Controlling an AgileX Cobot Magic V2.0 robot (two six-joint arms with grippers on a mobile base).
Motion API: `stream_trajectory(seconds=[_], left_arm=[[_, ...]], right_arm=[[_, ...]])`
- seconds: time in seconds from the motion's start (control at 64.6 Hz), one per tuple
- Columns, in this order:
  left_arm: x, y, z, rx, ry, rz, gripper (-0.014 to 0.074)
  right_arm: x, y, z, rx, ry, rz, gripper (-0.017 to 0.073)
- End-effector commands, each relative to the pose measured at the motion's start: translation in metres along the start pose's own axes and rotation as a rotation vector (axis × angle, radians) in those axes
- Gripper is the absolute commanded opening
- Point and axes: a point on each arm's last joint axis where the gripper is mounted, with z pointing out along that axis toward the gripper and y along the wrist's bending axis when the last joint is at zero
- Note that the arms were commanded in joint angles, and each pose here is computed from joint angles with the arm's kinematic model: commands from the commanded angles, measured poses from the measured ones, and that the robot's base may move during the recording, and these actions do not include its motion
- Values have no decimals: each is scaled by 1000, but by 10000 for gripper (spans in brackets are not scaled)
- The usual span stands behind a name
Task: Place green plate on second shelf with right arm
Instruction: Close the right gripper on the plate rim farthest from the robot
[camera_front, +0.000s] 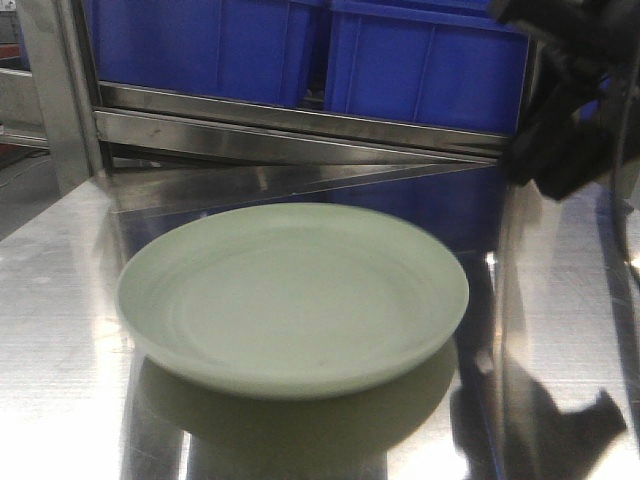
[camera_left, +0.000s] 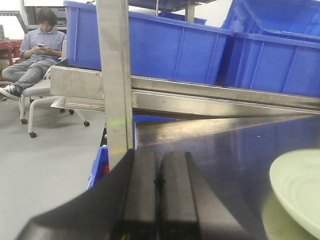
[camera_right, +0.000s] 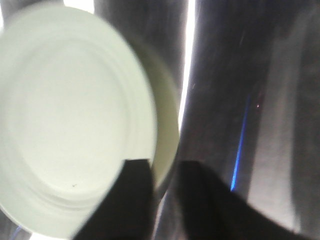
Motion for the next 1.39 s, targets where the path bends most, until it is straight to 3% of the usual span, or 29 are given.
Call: stream_trajectory(seconds=[0.0, 0.155, 0.371, 0.588, 0.897, 1.16, 1.377], left_arm=[[4, 0, 0, 2, -67, -6, 130], [4, 0, 0, 2, -67, -6, 130], [4, 0, 0, 2, -67, -6, 130], [4, 0, 0, 2, -67, -6, 130], [4, 0, 0, 2, -67, -6, 130], [4, 0, 0, 2, -67, -6, 130], [4, 0, 0, 2, -67, -6, 130]], right_arm=[[-8, 11, -6, -73, -26, 46, 507], [-7, 14, 11, -98, 30, 83, 539], [-3, 21, 36, -98, 82, 75, 539], [-3, 17, 57, -85, 121, 110, 522], [-3, 13, 68, -77, 152, 131, 319], [-1, 14, 67, -82, 179, 131, 39], [-4, 22, 43, -103, 90, 91, 55]])
